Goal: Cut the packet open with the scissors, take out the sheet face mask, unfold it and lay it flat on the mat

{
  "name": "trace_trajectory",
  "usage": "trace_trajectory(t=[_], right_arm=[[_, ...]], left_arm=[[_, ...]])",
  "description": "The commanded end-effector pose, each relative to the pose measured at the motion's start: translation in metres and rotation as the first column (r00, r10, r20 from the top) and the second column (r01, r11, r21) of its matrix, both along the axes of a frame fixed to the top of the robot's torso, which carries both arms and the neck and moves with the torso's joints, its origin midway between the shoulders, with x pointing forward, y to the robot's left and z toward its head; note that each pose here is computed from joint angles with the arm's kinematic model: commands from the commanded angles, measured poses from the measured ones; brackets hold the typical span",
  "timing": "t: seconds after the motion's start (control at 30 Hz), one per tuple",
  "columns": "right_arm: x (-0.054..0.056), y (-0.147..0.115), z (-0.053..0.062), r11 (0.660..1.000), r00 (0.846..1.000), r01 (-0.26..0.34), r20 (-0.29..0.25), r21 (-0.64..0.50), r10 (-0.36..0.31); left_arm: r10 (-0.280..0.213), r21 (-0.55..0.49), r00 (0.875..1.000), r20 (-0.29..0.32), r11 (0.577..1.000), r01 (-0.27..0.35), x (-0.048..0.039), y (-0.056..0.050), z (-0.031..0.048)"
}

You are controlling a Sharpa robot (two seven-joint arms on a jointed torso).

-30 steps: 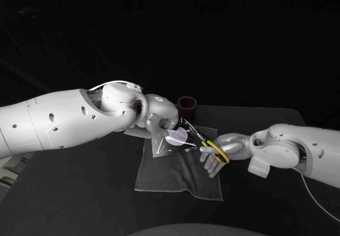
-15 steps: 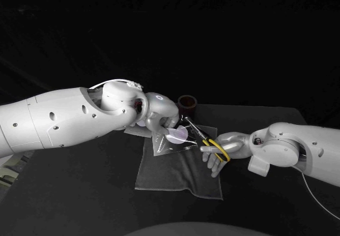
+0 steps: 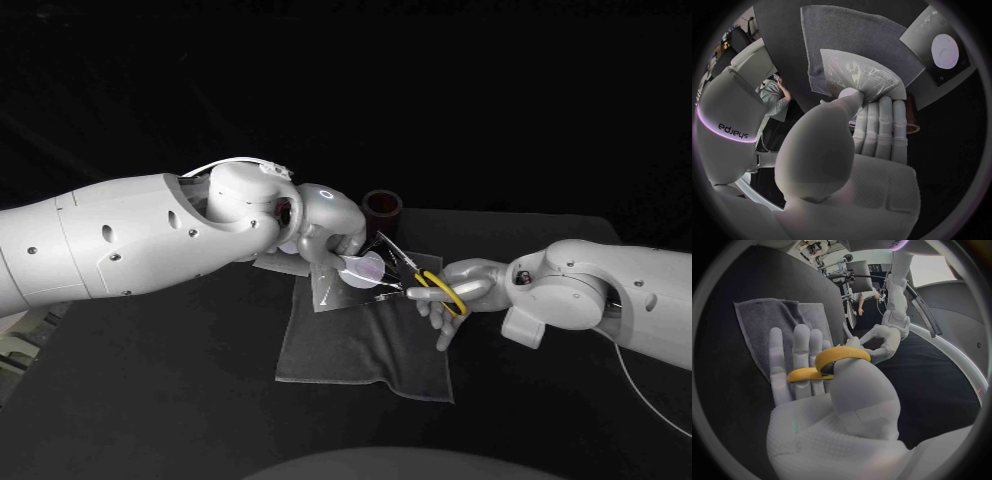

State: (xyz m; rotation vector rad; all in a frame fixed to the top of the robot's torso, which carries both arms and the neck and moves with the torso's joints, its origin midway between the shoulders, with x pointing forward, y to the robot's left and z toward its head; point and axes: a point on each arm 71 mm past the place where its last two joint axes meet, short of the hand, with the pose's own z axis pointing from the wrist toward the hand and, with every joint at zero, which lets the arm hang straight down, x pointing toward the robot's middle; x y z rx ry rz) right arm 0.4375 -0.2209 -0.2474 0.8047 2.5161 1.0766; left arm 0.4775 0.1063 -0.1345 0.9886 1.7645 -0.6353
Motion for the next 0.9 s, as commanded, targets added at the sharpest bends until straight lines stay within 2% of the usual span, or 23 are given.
trace_trajectory(t=[0.03,0.5,0.9], right_arm=[[0.001,-0.002,0.0,0.999,1.0,0.009,0.002,-0.033,-0.009],[-0.004,-0.007,0.005,0.999,1.0,-0.016,0.014,0.038,0.015],[-0.022,-0.008,0.007,0.992,0.996,-0.08,-0.032,0.095,0.083]], left_arm=[[-0.019,-0.003,1.0,0.013,1.0,0.019,-0.0013,-0.002,0.0012],[-0.003,0.009,1.0,0.008,1.0,0.003,0.001,0.002,0.0002],[0.0,0.01,1.0,0.007,1.0,0.0,0.0014,0.004,0.0002]])
